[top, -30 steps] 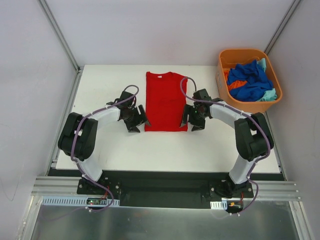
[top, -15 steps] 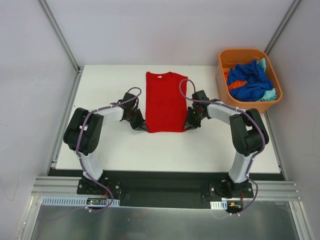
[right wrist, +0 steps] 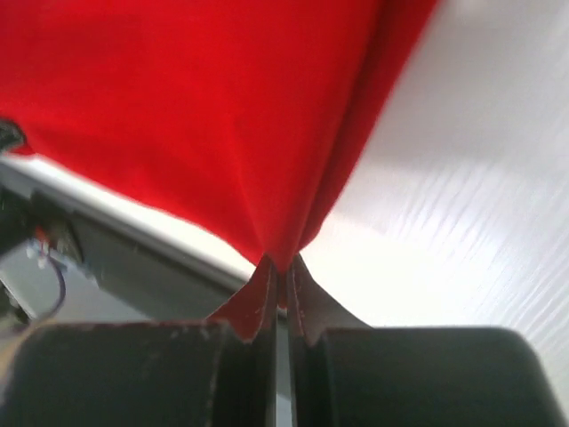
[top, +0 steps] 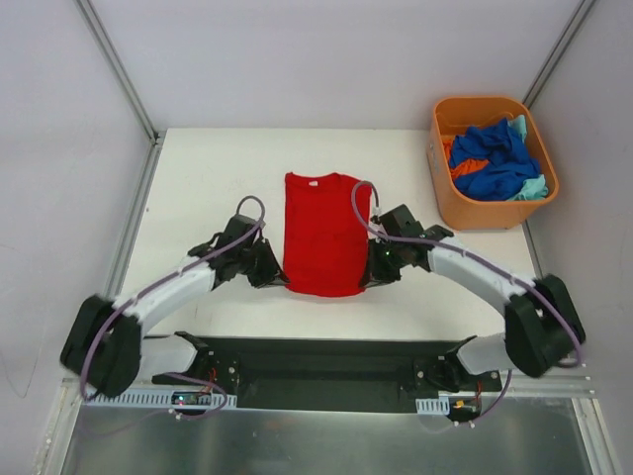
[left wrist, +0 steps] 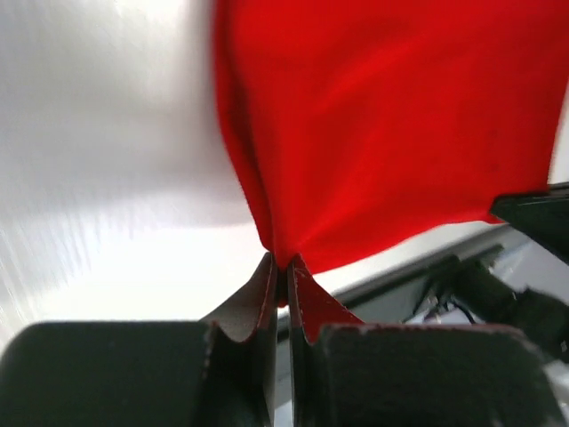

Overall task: Fold and stack the t-shirts
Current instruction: Grab one side of the 2/3 rectangular tshirt with both arms, then fold the long partially folded tshirt into a neat square

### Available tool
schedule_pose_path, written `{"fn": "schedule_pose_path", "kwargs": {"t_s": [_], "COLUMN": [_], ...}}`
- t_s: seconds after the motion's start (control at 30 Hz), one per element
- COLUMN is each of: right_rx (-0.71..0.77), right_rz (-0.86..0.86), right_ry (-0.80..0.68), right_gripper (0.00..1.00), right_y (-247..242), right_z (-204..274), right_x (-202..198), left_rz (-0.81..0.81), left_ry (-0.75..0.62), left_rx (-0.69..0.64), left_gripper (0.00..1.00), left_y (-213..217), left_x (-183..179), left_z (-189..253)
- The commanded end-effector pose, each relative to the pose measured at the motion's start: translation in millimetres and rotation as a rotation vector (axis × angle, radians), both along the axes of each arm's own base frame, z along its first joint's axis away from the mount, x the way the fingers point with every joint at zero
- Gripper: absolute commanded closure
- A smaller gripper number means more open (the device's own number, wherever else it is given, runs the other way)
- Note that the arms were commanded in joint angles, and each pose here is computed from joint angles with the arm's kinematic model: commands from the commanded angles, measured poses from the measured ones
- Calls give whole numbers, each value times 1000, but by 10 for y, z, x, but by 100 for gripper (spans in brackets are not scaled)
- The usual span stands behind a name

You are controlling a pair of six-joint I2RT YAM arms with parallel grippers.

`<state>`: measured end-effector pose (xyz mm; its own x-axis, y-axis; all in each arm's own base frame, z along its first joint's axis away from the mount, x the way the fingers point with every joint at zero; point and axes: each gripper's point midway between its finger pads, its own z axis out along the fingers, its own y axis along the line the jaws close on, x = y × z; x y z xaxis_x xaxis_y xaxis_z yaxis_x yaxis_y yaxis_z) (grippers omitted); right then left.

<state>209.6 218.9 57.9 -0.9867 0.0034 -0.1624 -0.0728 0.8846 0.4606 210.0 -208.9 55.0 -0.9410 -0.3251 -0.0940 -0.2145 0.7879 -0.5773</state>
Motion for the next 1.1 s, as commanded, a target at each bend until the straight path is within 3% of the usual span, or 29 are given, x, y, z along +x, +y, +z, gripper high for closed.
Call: {"fn": "schedule_pose_path", "kwargs": {"t_s": [0.0,0.13,0.33,0.63,0.87,1.07], "right_rx": [60,144,138,63,49,75], "right_rz": [139,189,196,55,6,-50], "right_ry": [-34,-139,-288,-255,-256,-163], "right_gripper": [99,97,95,95,96,97], "right_y": [24,-6,-159,-417,-508,-544], "right_z": [583,1086,1569,1400,1373,1164], "right_x": [-604,-844,-789,-401,-17,328], "left_rz": [6,14,13,40,36,24], "left_ry": [-203,-314,-436,-514,-493,-444], "left_rx": [-103,-172,-178,-75,5,38], "left_gripper": [100,100,100,100,100,100], "left_y": [-93,-104,-108,-178,-275,-333], "left_x": [-156,-217,-65,416,876,1272], "left_z": [646,1080,1519,1736,1637,1464]}}
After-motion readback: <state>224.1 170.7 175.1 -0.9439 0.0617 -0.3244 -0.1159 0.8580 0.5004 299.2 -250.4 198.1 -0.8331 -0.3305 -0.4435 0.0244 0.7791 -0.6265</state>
